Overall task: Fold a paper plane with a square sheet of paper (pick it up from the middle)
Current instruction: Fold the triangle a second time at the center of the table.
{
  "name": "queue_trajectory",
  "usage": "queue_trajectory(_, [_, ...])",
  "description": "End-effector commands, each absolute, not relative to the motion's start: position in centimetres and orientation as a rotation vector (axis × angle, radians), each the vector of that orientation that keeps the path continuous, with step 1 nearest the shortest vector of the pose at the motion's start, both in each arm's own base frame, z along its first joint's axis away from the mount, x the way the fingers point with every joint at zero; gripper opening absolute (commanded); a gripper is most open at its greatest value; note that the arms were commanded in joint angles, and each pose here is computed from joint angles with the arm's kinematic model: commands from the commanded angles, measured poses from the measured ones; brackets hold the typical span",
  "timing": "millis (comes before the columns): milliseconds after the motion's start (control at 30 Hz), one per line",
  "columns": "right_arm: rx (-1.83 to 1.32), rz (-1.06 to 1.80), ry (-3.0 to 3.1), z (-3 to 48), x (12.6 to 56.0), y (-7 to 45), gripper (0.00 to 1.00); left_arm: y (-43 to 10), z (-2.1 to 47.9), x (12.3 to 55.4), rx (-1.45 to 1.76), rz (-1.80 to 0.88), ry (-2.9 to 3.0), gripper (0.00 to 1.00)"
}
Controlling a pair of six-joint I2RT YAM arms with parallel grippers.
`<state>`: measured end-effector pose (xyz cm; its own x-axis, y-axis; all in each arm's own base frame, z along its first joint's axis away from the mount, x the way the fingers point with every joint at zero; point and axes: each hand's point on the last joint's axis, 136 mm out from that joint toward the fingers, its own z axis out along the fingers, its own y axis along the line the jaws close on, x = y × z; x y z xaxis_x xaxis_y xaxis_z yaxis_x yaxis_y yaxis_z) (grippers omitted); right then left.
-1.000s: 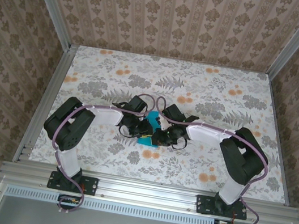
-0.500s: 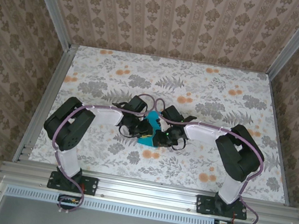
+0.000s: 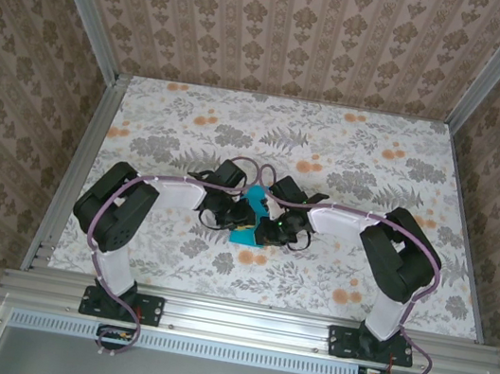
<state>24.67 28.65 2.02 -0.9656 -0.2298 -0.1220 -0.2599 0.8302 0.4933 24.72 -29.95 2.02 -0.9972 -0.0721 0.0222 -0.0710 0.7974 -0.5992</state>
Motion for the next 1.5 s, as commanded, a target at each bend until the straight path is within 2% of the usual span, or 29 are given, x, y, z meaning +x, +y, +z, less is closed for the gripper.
queue_trajectory(0, [-0.376, 0.881, 2.903, 4.3, 25.4, 29.3, 0.16, -28.5, 0.2, 23.6, -0.177, -0.869, 3.057, 0.20])
queue_trajectory(700, [-0.338, 0.769, 3.011, 0.7, 24.8, 27.4, 0.16, -28.4, 0.2, 23.8, -0.179, -0.856, 3.058, 0.19])
queue_trajectory(1467, [-0.375, 0.858, 3.055, 1.2, 23.2, 27.6, 0.18, -28.4, 0.1, 23.7, -0.180, -0.853, 3.060, 0.19])
